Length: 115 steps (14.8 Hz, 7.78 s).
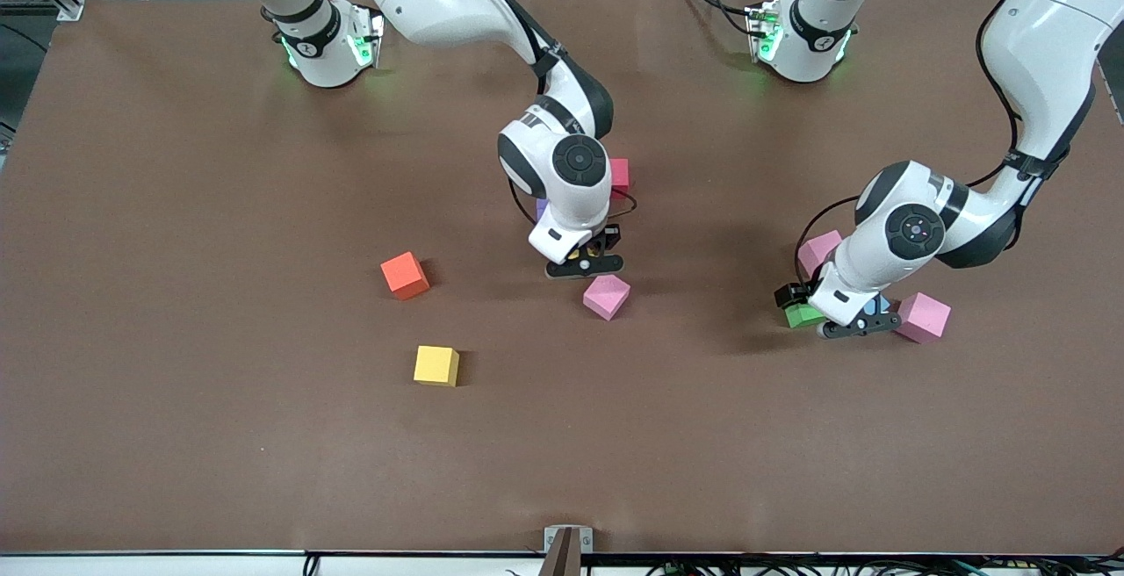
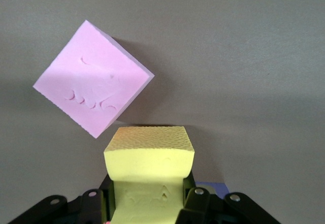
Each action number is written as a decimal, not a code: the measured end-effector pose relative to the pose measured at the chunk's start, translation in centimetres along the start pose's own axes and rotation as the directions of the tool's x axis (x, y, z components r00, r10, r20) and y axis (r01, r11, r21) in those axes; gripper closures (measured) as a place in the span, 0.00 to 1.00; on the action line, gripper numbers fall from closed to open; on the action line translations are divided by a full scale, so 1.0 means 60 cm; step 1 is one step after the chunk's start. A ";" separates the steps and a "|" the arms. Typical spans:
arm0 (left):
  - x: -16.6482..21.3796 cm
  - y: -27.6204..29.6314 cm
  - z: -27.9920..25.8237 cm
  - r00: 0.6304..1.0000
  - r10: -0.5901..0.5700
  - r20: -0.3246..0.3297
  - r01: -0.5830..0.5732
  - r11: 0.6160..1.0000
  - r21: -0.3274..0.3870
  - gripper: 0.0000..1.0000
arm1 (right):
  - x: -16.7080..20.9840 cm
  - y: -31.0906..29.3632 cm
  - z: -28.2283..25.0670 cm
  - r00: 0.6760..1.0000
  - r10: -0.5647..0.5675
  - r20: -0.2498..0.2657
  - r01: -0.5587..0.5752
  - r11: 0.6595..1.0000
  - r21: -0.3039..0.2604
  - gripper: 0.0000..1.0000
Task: Arrange 11 blocks into digit 3
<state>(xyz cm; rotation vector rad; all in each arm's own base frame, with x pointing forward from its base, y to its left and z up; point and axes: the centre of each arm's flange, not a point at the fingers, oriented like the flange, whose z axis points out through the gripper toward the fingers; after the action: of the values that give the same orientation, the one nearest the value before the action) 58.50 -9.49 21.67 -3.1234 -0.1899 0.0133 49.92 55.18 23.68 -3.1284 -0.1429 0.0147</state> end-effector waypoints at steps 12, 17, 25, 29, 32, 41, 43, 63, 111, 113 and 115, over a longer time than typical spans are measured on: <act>0.002 -0.006 0.012 1.000 0.005 0.022 -0.005 1.000 0.013 0.41 | 0.008 0.011 -0.002 1.000 -0.014 0.002 0.014 1.000 -0.013 0.48; 0.044 0.010 -0.062 0.992 -0.060 0.114 0.049 0.995 0.092 0.45 | 0.028 0.034 -0.002 1.000 -0.015 0.000 0.015 1.000 -0.017 0.48; 0.052 0.072 -0.128 0.969 -0.211 0.132 0.202 0.976 0.075 0.45 | 0.041 0.077 0.033 0.999 0.012 0.039 -0.010 0.999 -0.048 0.48; 0.048 0.083 -0.133 0.962 -0.237 0.134 0.230 0.971 0.067 0.45 | 0.040 0.076 0.032 0.999 0.026 0.045 -0.024 0.999 -0.037 0.48; 0.047 0.085 -0.133 0.959 -0.243 0.145 0.237 0.970 0.059 0.45 | 0.038 0.076 0.032 0.998 0.040 0.052 -0.039 0.999 -0.031 0.48; 0.042 0.098 -0.134 0.955 -0.258 0.144 0.252 0.966 0.063 0.45 | 0.025 0.075 0.032 0.997 0.044 0.065 -0.042 0.999 -0.033 0.48; 0.042 0.097 -0.133 0.955 -0.258 0.144 0.252 0.966 0.063 0.45 | 0.023 0.077 0.032 0.997 0.045 0.069 -0.043 0.998 -0.034 0.48; 0.042 0.097 -0.132 0.955 -0.259 0.146 0.252 0.966 0.063 0.45 | 0.017 0.083 0.040 0.995 0.060 0.085 -0.057 0.998 -0.034 0.00; -0.299 0.454 -0.036 0.052 -0.999 0.018 0.993 0.053 0.101 0.45 | 0.227 0.494 -0.057 0.904 0.426 -0.041 -0.428 0.902 -0.059 0.00; -0.312 0.469 -0.035 0.071 -0.997 0.020 0.993 0.072 0.099 0.45 | 0.189 0.537 -0.054 0.873 0.488 0.006 -0.487 0.870 -0.078 0.00; -0.318 0.478 -0.033 0.080 -0.997 0.025 0.992 0.082 0.094 0.45 | 0.141 0.579 -0.053 0.825 0.562 0.053 -0.556 0.826 -0.096 0.00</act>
<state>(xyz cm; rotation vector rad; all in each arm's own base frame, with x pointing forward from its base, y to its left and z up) 43.02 -40.27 23.43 -2.1307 -2.2200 0.1272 61.54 21.31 26.45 -3.1106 0.7999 0.1397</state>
